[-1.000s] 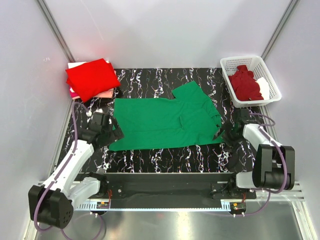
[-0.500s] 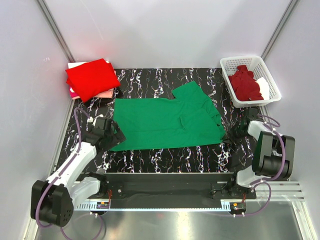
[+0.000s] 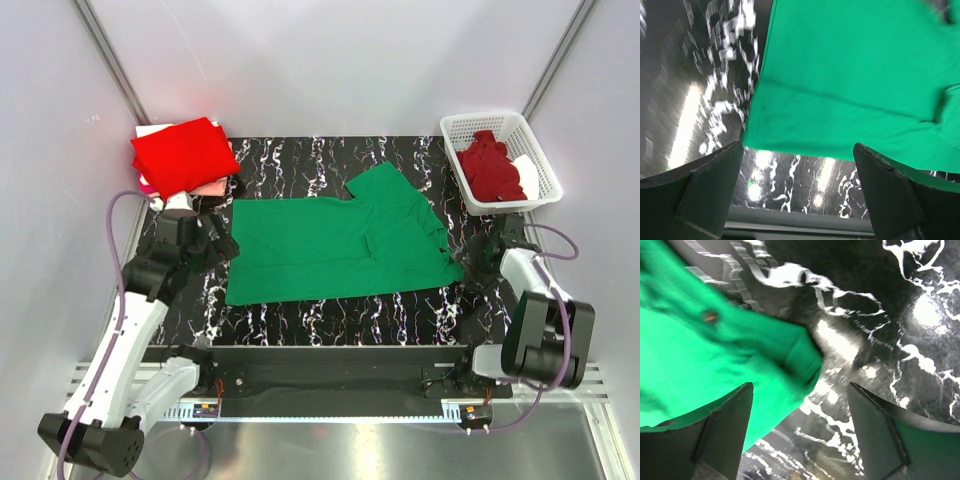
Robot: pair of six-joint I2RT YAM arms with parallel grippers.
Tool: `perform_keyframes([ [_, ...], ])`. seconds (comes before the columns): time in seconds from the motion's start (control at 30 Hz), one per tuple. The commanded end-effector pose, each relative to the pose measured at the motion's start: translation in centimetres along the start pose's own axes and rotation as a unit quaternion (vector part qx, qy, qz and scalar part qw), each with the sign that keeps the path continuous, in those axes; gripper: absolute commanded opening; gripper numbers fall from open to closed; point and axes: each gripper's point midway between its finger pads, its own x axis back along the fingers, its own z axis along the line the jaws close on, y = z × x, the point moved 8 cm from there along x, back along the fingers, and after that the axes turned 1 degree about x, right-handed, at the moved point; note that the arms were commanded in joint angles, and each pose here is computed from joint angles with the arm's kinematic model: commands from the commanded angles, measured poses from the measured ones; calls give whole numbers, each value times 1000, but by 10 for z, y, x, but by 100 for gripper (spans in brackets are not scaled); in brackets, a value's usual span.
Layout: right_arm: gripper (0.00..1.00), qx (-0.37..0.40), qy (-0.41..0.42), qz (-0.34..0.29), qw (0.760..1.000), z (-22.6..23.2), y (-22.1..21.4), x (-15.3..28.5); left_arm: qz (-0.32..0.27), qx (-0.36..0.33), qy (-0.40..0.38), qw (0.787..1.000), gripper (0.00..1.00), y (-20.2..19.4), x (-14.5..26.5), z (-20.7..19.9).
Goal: Fold and stack the t-shirts
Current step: Fold the tshirt
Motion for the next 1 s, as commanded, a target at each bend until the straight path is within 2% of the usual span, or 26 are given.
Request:
perform_keyframes([
  [0.0, 84, 12, 43, -62, 997, 14, 15, 35, -32, -83, 16, 996, 99, 16, 24, 7],
  [0.13, 85, 71, 121, -98, 985, 57, 25, 73, -54, -106, 23, 993, 99, 19, 24, 11],
  [0.17, 85, 103, 144, -115, 977, 82, 28, 88, -57, -106, 22, 993, 99, 17, 22, 12],
  [0.23, 86, 144, 126, -107, 976, 105, 32, 84, -68, -102, 16, 992, 99, 13, 19, 14],
  [0.27, 86, 160, 146, -123, 968, 130, 42, 100, -72, -100, 13, 992, 99, 14, 21, 14],
  [0.4, 86, 206, 174, -103, 958, 191, 57, 93, -93, -97, 11, 991, 99, 15, 25, 18],
  [0.47, 86, 220, 184, -108, 952, 223, 72, 81, -93, -97, 9, 991, 99, 14, 25, 18],
  [0.5, 86, 233, 169, -90, 953, 232, 75, 53, -94, -97, 8, 991, 99, 15, 25, 18],
  [0.57, 85, 247, 197, -108, 943, 261, 94, 55, -92, -97, 8, 991, 99, 14, 24, 19],
  [0.6, 85, 259, 178, -81, 946, 266, 95, 22, -93, -96, 8, 991, 99, 14, 24, 19],
  [0.63, 86, 266, 208, -99, 936, 288, 108, 32, -95, -96, 7, 991, 99, 14, 25, 18],
  [0.67, 85, 270, 210, -93, 935, 295, 111, 24, -94, -95, 8, 991, 99, 14, 25, 19],
  [0.7, 85, 272, 198, -67, 939, 297, 110, -9, -97, -95, 9, 991, 99, 14, 25, 19],
  [0.77, 84, 278, 232, -77, 929, 318, 119, -11, -98, -91, 11, 991, 99, 15, 25, 21],
  [0.8, 84, 280, 226, -60, 931, 319, 118, -40, -98, -90, 9, 991, 99, 15, 25, 21],
  [0.83, 84, 284, 245, -81, 924, 332, 126, -34, -101, -86, 10, 991, 99, 16, 25, 22],
  [0.97, 85, 296, 257, -108, 914, 348, 137, -66, -105, -78, 6, 991, 99, 19, 26, 25],
])
